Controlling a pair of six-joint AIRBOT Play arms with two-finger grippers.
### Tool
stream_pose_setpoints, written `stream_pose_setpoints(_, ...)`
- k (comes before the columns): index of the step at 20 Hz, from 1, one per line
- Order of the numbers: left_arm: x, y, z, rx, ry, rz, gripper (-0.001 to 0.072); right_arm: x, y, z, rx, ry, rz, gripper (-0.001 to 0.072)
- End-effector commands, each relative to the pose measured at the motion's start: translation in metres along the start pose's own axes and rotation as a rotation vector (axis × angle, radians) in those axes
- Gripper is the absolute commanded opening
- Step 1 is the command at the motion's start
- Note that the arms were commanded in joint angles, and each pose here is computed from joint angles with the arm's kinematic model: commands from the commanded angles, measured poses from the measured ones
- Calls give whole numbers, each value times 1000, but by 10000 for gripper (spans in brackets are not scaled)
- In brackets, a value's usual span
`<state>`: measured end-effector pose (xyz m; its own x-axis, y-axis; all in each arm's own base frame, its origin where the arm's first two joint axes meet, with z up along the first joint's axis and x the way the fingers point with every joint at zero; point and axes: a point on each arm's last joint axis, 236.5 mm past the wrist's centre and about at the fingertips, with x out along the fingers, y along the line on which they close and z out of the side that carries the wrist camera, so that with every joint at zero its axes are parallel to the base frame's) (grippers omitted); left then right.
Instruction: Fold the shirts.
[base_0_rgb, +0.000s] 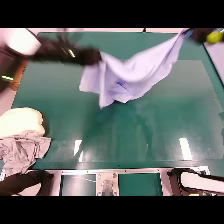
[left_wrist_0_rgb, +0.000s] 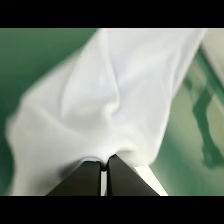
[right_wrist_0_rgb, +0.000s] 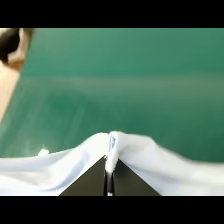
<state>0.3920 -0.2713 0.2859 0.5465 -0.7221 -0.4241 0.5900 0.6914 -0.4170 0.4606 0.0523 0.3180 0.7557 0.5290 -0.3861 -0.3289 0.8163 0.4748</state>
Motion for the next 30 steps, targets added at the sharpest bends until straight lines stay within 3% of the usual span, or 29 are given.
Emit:
stream_pose_setpoints(1,-133,-64,93,201,-270,76,21,-128,109,68,-261,-330,-18,16)
stream_pose_setpoints(6,-261,-137,127,304,-570,34,21,-275,204,97,-460,-772,-131,16)
stream_pose_setpoints(10,-265,-132,114,288,-531,60,22,-271,194,94,-441,-751,-159,16)
stream_pose_setpoints(13,-189,-82,72,184,-302,102,23,-214,139,86,-307,-589,-135,17)
stream_pose_setpoints(17,-56,19,-42,-22,86,181,23,-80,50,44,-113,-290,-58,18)
stream_pose_setpoints(20,32,97,-141,-160,304,254,23,56,-16,-36,39,-9,-17,18)
stream_pose_setpoints(23,101,163,-235,-191,509,304,23,172,-71,-151,200,279,-16,19)
stream_pose_setpoints(27,143,221,-267,-235,612,332,23,242,-117,-257,348,480,-49,25)
stream_pose_setpoints(28,141,234,-255,-252,597,342,24,243,-124,-260,370,484,-59,131)
stream_pose_setpoints(29,135,248,-236,-265,569,354,29,239,-128,-255,375,477,-62,338)
stream_pose_setpoints(30,125,258,-217,-275,542,364,312,231,-132,-245,377,467,-59,440)
